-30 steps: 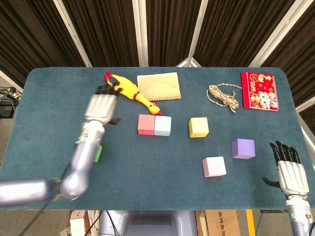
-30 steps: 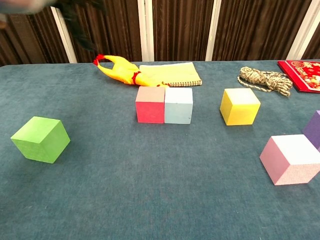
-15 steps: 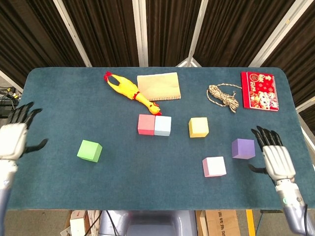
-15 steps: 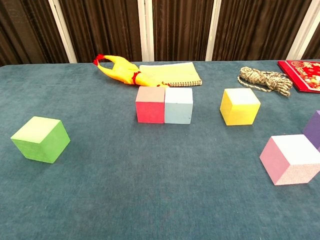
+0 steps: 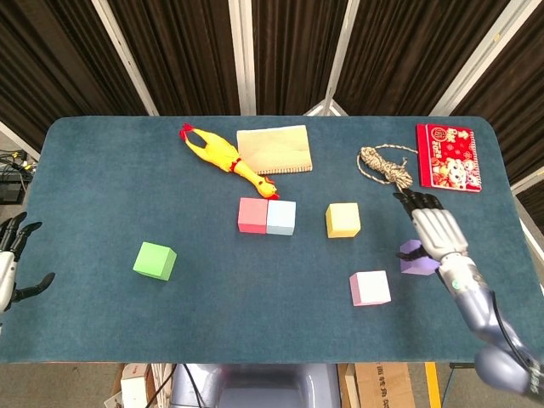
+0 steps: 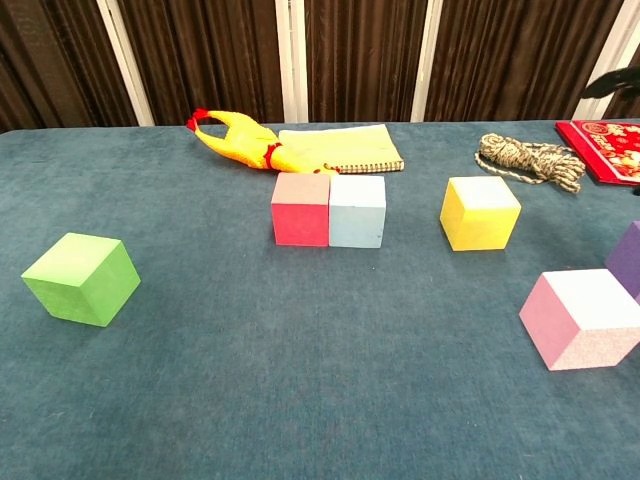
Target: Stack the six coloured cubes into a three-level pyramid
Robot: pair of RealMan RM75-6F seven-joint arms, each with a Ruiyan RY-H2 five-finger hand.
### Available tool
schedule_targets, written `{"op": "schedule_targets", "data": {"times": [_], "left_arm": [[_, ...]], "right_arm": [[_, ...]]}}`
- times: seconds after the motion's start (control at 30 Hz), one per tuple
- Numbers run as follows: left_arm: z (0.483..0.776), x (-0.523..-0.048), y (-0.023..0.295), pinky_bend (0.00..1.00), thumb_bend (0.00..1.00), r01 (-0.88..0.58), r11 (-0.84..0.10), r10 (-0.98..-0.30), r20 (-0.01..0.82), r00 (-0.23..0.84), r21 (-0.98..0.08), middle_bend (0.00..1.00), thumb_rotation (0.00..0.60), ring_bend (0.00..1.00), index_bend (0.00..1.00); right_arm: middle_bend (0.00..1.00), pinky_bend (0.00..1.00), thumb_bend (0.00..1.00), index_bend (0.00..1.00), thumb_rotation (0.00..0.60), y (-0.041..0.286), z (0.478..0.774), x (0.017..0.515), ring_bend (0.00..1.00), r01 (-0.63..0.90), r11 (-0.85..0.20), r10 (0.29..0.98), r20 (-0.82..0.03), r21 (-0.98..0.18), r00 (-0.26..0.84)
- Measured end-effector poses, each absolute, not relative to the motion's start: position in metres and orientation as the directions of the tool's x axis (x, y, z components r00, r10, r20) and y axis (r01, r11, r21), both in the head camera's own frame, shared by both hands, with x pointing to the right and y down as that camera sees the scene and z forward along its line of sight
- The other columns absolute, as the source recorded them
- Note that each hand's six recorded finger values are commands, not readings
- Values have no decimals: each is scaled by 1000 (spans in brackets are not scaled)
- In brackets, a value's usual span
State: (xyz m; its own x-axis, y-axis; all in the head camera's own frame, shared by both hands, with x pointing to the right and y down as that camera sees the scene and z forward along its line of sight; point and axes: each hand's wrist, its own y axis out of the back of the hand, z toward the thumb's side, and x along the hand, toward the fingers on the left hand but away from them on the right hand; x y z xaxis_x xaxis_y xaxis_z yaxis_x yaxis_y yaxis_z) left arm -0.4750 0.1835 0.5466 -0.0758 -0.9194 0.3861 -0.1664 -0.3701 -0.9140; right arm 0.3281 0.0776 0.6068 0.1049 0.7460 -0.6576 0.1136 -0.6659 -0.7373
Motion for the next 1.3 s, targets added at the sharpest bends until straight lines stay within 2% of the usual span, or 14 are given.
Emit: {"op": "schedule_targets", "data": {"times": [0.13,0.37,0.63,0.83,1.3], "left_arm": [[543,-476,182,0,281,-185,-344,-927,364,-86,-921,0,600,0,152],[539,-478,175,0,281,-234,-266,-949,297,-105,-935,0,600,0,148],[546,-483,171,0,281,-230,-225,-957,259,-132,-947,0,600,0,148],[550,-482,170,0,281,-221,-222,-955,257,-146,-950,0,600,0,147],[560,-483,166,0,281,-228,-229,-949,269,-166,-946,0,600,0,146]], "right_arm": [[32,0,132,88,600,69,628,313,41,107,-674,739,-667,-731,94],[57,0,132,95,600,74,656,296,41,92,-696,718,-692,-713,75],[126,0,132,183,600,73,680,281,65,80,-701,713,-699,-709,51],[155,0,131,245,600,67,684,269,79,74,-680,733,-679,-730,43],[157,0,131,248,600,61,689,244,83,68,-674,739,-672,-736,52]]}}
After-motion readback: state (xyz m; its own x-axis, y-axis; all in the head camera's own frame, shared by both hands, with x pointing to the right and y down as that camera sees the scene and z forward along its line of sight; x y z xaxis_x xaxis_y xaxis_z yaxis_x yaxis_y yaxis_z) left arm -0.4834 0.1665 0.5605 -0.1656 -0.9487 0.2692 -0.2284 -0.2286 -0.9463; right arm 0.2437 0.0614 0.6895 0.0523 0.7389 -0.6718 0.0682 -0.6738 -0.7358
